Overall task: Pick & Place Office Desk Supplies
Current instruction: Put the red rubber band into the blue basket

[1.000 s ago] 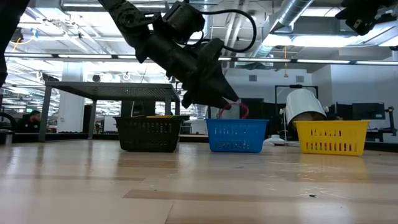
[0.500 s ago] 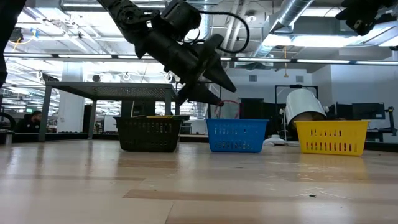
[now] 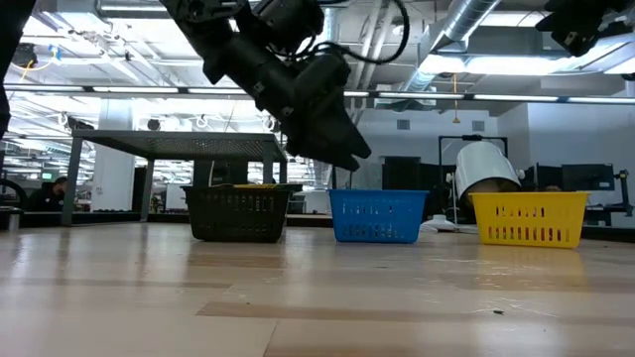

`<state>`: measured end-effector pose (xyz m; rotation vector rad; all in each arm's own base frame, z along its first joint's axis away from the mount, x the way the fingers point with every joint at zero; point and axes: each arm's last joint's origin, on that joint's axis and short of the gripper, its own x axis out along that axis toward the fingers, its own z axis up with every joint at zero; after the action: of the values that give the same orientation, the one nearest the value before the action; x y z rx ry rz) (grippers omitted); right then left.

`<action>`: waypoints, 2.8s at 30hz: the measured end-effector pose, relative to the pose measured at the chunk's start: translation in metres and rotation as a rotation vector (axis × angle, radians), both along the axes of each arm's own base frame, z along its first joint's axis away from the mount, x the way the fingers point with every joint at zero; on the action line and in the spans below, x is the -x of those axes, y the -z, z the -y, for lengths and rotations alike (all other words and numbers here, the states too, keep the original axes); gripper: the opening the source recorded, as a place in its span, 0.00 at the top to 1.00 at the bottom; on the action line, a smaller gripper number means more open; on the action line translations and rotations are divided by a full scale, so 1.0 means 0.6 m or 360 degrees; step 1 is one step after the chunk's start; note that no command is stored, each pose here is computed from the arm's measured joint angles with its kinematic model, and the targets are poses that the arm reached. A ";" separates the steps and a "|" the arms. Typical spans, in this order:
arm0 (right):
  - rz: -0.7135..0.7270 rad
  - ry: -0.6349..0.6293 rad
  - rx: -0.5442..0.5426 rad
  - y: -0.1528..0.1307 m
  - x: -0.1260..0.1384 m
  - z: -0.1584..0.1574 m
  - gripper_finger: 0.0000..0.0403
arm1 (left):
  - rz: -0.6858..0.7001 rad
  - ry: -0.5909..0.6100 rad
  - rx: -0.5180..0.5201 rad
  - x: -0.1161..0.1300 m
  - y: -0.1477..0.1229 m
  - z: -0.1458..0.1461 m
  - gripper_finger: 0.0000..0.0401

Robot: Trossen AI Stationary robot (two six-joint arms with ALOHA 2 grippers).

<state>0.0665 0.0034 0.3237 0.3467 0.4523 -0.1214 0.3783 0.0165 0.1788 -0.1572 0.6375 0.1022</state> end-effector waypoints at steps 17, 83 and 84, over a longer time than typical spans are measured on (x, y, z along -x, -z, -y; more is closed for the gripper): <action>0.0000 0.0003 0.0005 0.000 0.000 0.000 0.70 | 0.0252 0.0229 0.0411 0.095 -0.176 0.068 0.41; 0.0105 0.0125 -0.0096 -0.009 -0.004 0.002 0.70 | -0.1641 -0.0754 0.0509 0.296 0.090 0.410 0.75; 0.0104 0.0122 -0.0090 -0.009 -0.004 0.002 0.70 | -0.1645 -0.0747 0.0513 0.296 0.090 0.410 0.82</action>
<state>0.0688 0.0022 0.3289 0.4227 0.3783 -0.1715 0.2009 -0.2295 0.1245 -0.5833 1.6416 0.5561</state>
